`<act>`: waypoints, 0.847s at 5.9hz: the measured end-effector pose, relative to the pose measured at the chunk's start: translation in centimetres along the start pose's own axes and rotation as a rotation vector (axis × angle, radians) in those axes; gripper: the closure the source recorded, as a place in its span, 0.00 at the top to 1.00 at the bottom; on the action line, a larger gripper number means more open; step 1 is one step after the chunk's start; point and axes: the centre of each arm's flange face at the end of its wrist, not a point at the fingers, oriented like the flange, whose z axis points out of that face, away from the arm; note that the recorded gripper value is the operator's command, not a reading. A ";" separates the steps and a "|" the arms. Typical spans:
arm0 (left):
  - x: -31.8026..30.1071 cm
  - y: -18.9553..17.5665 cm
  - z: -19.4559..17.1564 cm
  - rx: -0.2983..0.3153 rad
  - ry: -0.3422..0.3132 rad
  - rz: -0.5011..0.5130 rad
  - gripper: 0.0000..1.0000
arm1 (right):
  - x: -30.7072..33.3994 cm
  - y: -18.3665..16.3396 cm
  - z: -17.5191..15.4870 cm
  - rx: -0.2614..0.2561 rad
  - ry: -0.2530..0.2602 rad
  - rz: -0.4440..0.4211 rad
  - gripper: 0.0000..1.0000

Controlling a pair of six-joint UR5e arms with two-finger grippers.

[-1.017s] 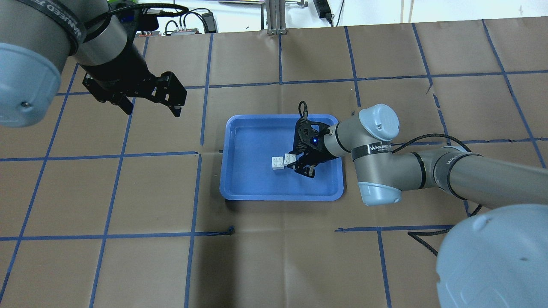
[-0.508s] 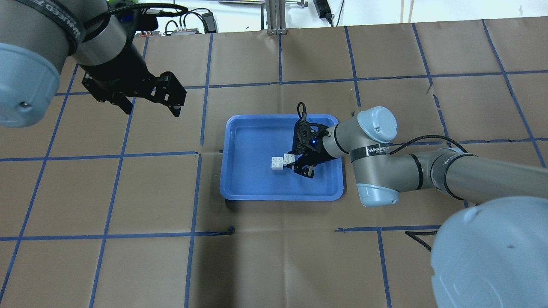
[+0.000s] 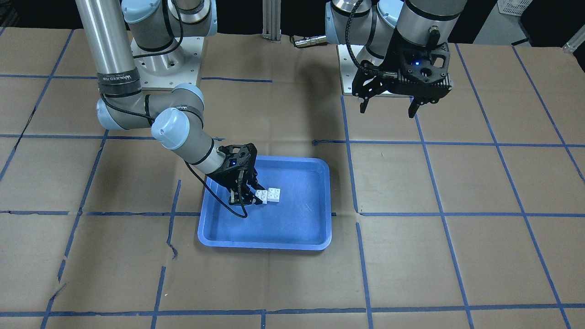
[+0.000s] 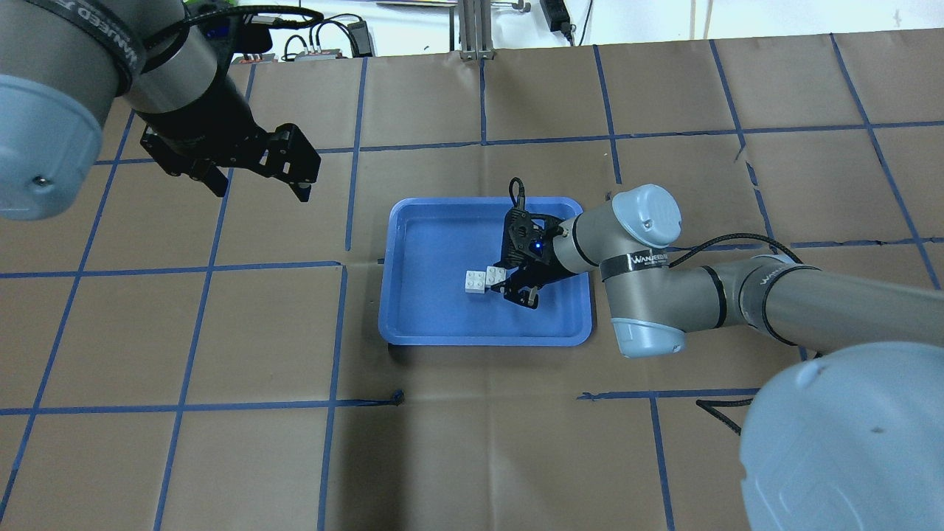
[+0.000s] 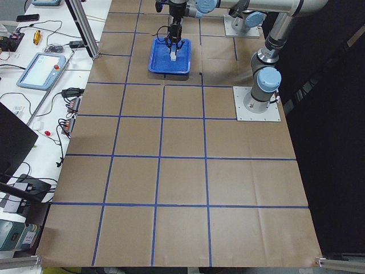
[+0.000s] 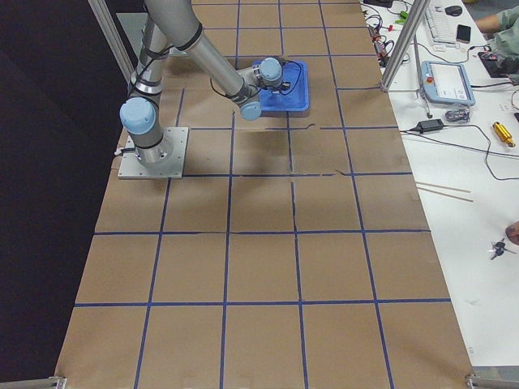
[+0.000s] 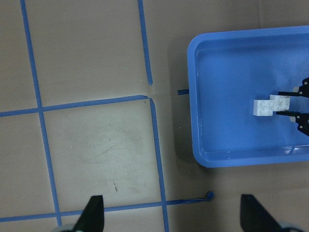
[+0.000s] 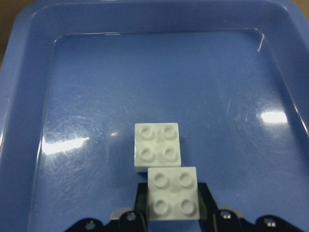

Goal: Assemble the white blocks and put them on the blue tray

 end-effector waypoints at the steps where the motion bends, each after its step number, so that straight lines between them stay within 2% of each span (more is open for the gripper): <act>1: 0.0 0.0 0.0 0.000 0.000 0.000 0.99 | 0.0 0.0 0.0 0.000 0.000 0.001 0.24; 5: -0.1 -0.1 0.1 -0.001 0.001 0.001 0.99 | -0.3 -0.2 0.2 0.000 -0.005 0.016 0.24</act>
